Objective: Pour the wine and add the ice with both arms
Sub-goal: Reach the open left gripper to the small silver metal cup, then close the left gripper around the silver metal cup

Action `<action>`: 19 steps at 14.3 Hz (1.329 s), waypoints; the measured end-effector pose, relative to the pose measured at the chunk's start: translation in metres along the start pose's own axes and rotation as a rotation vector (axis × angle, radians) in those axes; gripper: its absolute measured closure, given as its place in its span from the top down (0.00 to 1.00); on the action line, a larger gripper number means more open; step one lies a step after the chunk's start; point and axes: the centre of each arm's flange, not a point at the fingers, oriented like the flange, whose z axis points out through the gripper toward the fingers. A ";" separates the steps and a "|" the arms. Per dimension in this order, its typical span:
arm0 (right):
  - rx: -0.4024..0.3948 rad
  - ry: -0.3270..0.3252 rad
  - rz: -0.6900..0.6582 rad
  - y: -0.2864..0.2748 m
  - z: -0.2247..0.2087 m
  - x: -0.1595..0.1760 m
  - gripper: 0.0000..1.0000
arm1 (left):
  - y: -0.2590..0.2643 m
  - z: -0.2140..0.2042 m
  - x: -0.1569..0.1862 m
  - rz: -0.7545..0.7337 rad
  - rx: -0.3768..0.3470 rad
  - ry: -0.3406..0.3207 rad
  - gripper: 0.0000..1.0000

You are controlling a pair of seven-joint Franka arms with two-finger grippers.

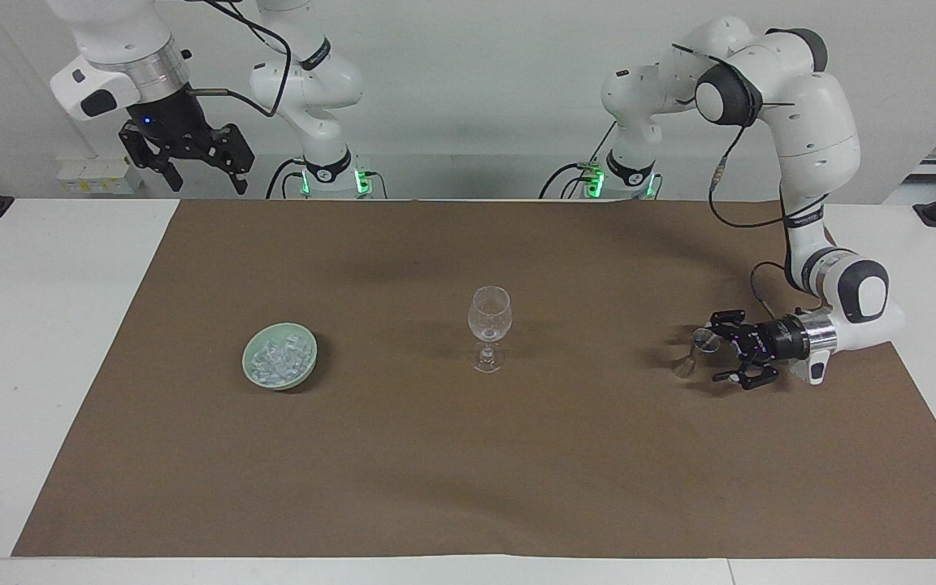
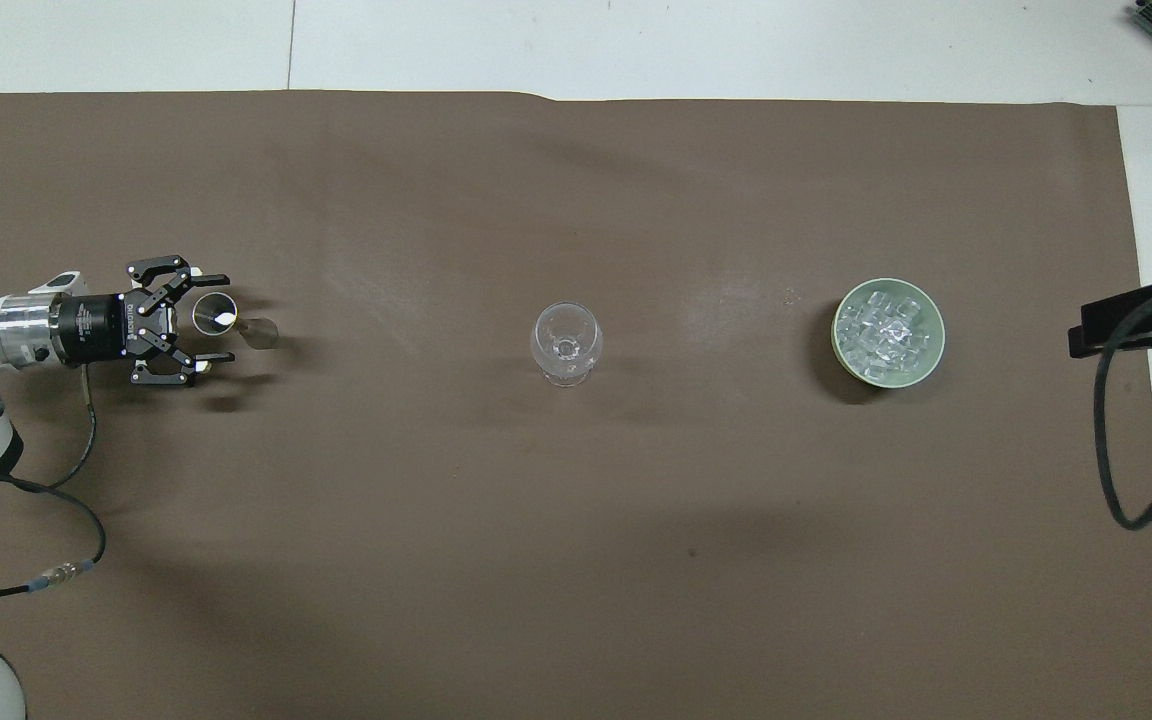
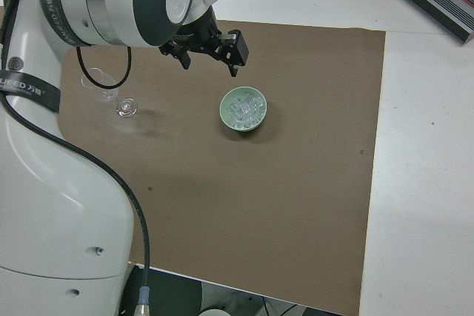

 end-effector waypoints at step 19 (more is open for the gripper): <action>0.000 0.000 0.000 0.000 0.000 0.000 1.00 | 0.002 0.006 -0.001 0.005 -0.006 -0.006 0.70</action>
